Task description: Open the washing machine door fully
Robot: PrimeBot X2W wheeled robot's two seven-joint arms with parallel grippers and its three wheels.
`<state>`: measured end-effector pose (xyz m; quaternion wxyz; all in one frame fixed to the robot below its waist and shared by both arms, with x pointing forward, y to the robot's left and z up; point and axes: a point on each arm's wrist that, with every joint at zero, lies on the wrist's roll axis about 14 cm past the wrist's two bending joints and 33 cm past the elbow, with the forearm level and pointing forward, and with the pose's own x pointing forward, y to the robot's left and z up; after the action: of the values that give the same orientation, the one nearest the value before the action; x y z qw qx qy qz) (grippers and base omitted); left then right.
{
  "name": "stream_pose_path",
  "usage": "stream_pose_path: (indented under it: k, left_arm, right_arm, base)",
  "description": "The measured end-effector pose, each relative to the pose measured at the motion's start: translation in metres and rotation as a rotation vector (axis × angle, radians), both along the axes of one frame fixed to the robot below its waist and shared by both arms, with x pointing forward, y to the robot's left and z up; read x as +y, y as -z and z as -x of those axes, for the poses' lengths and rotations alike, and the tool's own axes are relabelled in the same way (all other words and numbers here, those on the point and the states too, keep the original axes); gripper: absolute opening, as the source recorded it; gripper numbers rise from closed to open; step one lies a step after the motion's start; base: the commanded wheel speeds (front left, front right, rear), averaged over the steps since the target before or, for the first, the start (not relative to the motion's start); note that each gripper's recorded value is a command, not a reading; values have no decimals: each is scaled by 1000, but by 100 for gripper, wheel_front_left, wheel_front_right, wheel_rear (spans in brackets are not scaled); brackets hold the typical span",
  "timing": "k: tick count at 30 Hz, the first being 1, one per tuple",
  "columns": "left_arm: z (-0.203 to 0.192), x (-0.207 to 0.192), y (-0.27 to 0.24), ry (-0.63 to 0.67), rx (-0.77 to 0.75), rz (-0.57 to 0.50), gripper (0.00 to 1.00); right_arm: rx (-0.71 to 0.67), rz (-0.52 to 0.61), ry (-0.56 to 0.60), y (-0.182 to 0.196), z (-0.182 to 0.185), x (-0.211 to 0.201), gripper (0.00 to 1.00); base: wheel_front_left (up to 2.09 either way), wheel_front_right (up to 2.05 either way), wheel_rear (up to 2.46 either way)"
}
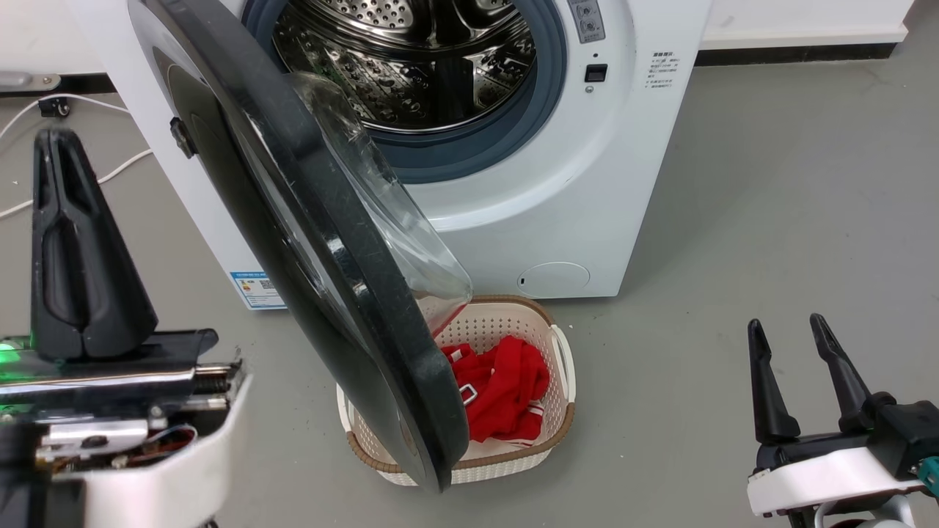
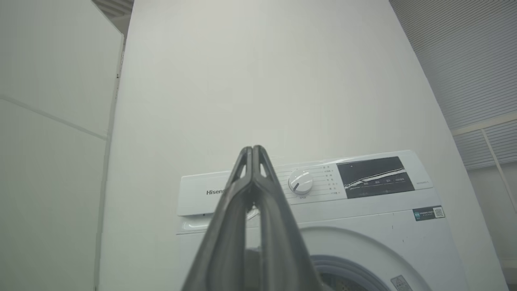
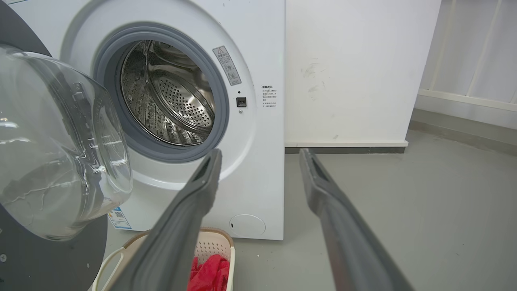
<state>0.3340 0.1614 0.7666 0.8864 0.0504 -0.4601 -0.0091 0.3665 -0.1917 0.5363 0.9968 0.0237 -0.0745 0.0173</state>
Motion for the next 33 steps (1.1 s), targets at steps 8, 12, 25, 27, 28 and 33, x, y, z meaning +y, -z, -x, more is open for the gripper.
stream_pose_path:
  k: [8, 12, 25, 27, 28, 33]
  left_arm:
    - [23, -59, -16, 261, -65, -25, 0]
    - [26, -92, -6, 416, -10, -24, 0]
    - [7, -149, 98, 629, 522, 29, 0]
    - [2, -147, 119, 601, 615, 31, 0]
    - [1, -146, 129, 592, 655, 30, 0]
    - [-5, -144, 165, 553, 801, 27, 0]
  right_arm:
    - [6, -10, 4, 2, 1, -2, 100]
    - [7, -12, 4, 1, 2, -1, 100]
    - [25, -26, -7, 6, 1, 2, 100]
    - [31, -29, -9, 7, 0, 3, 100]
    - [34, -29, -10, 8, 0, 3, 100]
    - [51, -36, -22, 14, -3, 7, 100]
  base:
    - [0, 0, 0]
    - [0, 0, 0]
    - [0, 0, 0]
    - [0, 0, 0]
    - [0, 0, 0]
    - [0, 0, 0]
